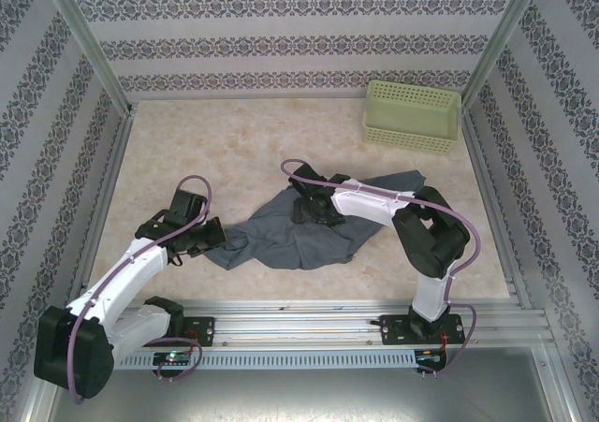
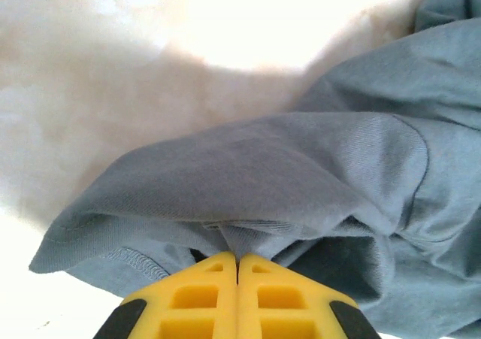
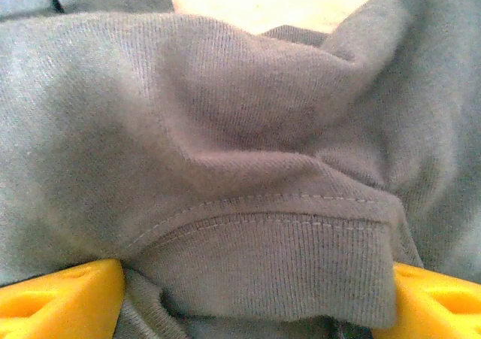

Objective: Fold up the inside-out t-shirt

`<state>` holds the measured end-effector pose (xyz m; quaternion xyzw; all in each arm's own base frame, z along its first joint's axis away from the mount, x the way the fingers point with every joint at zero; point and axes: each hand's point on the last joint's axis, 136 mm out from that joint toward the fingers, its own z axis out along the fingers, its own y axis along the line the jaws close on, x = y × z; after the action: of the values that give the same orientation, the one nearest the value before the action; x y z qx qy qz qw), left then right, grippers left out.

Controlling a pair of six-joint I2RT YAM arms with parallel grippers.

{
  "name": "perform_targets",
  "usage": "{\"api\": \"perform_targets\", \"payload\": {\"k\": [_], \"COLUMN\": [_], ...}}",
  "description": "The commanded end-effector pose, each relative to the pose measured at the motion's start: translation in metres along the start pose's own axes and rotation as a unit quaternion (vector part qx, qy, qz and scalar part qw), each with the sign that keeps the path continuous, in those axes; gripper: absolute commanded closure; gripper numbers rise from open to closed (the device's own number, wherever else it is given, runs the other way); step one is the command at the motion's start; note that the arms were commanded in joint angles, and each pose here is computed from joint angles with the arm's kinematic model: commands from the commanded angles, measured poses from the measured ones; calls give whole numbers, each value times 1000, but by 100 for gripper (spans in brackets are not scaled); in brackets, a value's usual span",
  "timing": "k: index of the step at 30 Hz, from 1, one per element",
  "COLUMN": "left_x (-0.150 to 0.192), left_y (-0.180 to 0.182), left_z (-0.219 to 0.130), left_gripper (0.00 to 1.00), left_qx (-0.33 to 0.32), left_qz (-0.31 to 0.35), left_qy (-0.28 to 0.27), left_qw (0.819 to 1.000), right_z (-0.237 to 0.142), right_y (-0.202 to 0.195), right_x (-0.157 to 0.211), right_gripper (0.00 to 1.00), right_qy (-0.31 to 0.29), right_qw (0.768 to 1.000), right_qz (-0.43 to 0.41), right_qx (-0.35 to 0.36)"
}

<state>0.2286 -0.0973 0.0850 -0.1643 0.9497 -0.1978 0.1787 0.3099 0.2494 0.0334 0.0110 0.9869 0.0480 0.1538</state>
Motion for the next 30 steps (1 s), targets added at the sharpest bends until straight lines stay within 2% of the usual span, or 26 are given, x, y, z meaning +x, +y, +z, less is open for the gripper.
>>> {"api": "perform_targets", "payload": {"k": [1,5,7,9,12,15,17,22,26,30], "left_x": [2,-9,-20,-34,-53,-61,-64,-62,-57,-53], "left_y": [-1,-9,-11,-14,-14,-8,-3,9,28,42], "left_z": [-9,-31,-54,-88,-155,-198,-200,-169,-148,-131], "left_gripper": [100,100,100,100,100,100,100,100,100,100], "left_qx": [-10,-5,-5,1,16,16,-3,-48,-90,-118], "left_qz": [9,17,20,20,13,7,8,4,-15,-29], "left_qy": [6,-25,-64,-129,-260,-342,-349,-301,-279,-255], "left_qw": [1000,1000,998,991,965,939,937,952,956,959], "right_z": [0,-1,-2,-5,-14,-27,-40,-70,-76,-64], "right_y": [-7,-12,-16,-20,-18,-17,-13,-20,-57,-98], "right_x": [-3,-5,-6,-9,-15,-21,-27,-32,-27,-16], "right_gripper": [19,19,19,19,19,18,18,16,15,15], "right_qy": [-1,-2,-5,-9,-23,-41,-58,-90,-89,-63], "right_qw": [1000,1000,999,999,1000,999,997,994,995,996], "right_qz": [8,11,14,17,16,13,9,2,26,67], "right_qx": [23,29,30,27,2,-20,-42,-67,-33,3]}}
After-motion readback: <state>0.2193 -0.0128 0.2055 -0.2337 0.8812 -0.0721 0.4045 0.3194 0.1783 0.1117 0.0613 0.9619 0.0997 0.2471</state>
